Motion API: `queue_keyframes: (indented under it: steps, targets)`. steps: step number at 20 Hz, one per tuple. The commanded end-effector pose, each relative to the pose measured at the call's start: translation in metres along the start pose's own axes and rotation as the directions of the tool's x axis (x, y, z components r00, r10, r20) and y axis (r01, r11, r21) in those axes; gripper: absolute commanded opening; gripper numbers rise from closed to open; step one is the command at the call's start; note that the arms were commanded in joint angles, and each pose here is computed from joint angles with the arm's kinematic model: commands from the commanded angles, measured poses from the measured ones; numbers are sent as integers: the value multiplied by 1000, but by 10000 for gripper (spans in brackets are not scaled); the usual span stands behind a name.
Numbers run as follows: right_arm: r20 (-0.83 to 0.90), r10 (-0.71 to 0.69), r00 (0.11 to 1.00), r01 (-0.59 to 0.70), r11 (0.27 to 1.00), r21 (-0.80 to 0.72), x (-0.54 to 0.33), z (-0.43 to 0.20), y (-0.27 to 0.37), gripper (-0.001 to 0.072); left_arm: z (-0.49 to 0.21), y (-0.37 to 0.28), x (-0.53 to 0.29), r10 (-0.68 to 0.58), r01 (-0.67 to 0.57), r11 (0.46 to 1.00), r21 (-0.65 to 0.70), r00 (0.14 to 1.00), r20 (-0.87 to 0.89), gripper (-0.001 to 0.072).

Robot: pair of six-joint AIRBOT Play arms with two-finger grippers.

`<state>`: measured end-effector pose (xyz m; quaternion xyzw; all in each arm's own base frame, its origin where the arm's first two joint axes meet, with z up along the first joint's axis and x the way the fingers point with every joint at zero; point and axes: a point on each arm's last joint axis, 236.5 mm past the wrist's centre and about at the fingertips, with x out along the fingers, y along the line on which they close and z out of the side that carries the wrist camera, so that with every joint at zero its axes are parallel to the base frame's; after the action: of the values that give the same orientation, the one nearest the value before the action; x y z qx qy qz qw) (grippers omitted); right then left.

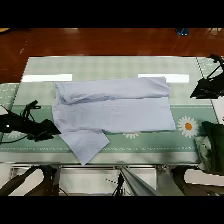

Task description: Fold the shirts.

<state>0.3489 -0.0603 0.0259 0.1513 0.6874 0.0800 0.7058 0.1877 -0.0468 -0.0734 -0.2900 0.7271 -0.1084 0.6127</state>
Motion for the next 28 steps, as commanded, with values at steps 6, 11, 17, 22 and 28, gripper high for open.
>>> queue_keyframes:
  steps: [6,11,17,22,28]
  targets:
    - [122,68,990,-67,998,-15,-3,19,18,388,4,-10,47,-16,16,1000,2,998,64,505]
    - [197,47,979,-40,998,-38,-27,19,26,388,25,-27,59,-3,-5,999,53,989,150,321]
    - [163,-52,985,53,999,-3,-34,1,-3,388,3,-27,68,-13,10,996,91,999,37,25]
    - [42,53,998,-61,975,213,14,-64,-40,392,-6,-34,63,-29,27,989,147,1000,12,25]
    - [-50,141,989,-125,963,240,100,-117,-31,429,-11,-38,59,-37,34,982,185,999,11,25]
